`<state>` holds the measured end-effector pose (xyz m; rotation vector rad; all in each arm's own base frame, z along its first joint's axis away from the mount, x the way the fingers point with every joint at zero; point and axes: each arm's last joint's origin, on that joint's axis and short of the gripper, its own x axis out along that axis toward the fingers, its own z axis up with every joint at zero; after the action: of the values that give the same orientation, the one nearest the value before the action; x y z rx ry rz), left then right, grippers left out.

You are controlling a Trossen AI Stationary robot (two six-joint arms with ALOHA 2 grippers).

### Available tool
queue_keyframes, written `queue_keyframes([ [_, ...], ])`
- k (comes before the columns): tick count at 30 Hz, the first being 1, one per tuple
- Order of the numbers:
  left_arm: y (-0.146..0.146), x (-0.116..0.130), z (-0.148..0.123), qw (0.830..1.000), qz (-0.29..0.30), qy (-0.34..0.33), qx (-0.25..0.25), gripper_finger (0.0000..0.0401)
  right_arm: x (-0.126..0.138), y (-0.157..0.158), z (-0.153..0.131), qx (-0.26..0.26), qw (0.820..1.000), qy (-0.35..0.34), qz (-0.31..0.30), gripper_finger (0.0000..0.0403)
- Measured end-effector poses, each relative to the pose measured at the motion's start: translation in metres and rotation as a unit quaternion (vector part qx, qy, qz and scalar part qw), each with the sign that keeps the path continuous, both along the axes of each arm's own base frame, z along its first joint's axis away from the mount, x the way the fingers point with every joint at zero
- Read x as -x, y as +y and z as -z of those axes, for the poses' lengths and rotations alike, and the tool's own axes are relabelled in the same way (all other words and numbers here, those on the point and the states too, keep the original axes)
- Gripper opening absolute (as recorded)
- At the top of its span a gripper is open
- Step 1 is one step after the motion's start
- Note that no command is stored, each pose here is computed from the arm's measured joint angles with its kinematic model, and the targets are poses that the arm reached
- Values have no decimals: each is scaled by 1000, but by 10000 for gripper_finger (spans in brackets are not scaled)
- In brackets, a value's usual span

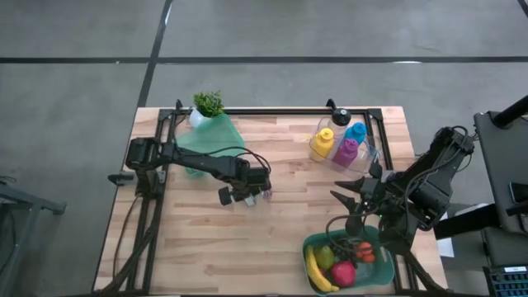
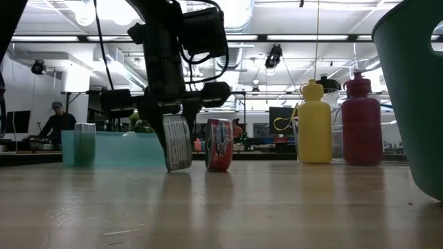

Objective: Pick & Place Food Item
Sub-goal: Put the green tuna can into the blue transparent bin

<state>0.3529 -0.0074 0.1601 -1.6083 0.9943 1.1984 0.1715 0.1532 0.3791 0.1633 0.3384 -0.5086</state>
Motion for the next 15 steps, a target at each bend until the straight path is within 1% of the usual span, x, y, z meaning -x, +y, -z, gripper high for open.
queue_keyframes([
  [4, 0, 4, -6, 1000, 14, 4, -3, 122, 0, 0, 0, 0, 1000, 0, 0, 125],
  [8, 0, 14, -20, 1000, 20, 15, -6, 122, 0, 0, 0, 0, 1000, 0, 0, 125],
  [15, 4, 41, -58, 995, 57, 20, -86, 122, 0, 0, 0, 0, 1000, 0, 0, 125],
])
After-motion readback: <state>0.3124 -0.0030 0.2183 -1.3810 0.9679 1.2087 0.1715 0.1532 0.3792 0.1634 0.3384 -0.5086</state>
